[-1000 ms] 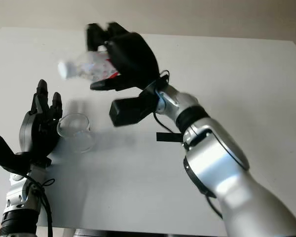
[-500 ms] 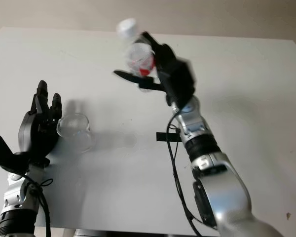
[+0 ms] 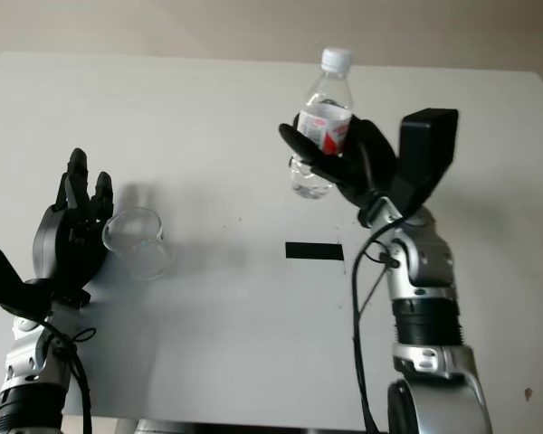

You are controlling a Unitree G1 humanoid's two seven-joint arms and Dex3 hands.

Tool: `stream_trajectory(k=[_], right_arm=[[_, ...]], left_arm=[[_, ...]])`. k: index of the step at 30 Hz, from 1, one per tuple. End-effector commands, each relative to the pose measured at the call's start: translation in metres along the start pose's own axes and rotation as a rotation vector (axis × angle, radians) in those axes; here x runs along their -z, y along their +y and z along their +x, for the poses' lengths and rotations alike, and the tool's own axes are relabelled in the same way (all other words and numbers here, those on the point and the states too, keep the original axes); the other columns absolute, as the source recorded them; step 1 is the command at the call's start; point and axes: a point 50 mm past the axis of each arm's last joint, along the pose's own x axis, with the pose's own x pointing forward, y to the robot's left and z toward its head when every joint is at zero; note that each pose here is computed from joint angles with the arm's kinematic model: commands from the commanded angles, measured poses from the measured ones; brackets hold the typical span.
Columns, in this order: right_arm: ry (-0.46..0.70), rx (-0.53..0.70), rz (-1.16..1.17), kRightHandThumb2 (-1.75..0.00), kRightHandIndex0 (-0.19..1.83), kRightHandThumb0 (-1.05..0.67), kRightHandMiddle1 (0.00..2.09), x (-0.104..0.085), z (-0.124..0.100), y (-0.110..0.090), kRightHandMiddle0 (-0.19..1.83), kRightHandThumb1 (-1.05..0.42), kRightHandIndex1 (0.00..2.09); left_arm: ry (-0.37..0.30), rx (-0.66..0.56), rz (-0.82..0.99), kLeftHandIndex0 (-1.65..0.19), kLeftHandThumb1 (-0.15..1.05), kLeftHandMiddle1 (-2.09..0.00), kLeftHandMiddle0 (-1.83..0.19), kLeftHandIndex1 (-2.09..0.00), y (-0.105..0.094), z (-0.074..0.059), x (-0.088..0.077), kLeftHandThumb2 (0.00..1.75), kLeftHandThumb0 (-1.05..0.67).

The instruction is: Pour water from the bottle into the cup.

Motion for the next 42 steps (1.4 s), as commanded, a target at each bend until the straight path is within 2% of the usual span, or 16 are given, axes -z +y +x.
stream_trajectory(k=[1,12,18,25,42], right_arm=[[-0.015,0.017,-0.041,-0.30,1.43,-0.24,2.09,-0.003,-0.007,-0.003,1.05,-1.05,2.09],[-0.011,0.003,-0.126,-0.30,1.28,-0.22,2.09,0.016,-0.019,0.005,1.00,-1.05,2.09],[0.008,-0.020,-0.069,-0.32,1.30,-0.22,2.09,0.032,-0.022,0.014,1.05,-1.05,2.09],[0.026,-0.029,-0.033,-0.32,1.35,-0.23,2.09,0.035,-0.024,0.020,1.17,-1.05,2.09],[0.066,0.006,-0.012,-0.32,1.30,-0.21,2.09,0.062,-0.031,0.017,1.13,-1.05,2.09]], left_arm=[[0.033,-0.007,-0.010,0.19,1.05,-0.01,0.19,0.00,0.002,-0.006,0.008,0.62,-0.85],[0.035,0.002,-0.012,0.19,1.05,0.00,0.19,0.00,0.002,-0.005,0.007,0.62,-0.85],[0.030,0.000,0.005,0.19,1.05,0.00,0.19,0.00,0.004,-0.005,0.005,0.63,-0.85],[0.033,-0.006,0.001,0.19,1.05,-0.02,0.19,0.00,0.005,-0.004,0.003,0.64,-0.85],[0.029,0.008,0.000,0.19,1.05,-0.01,0.19,0.00,0.008,-0.005,0.002,0.62,-0.84]])
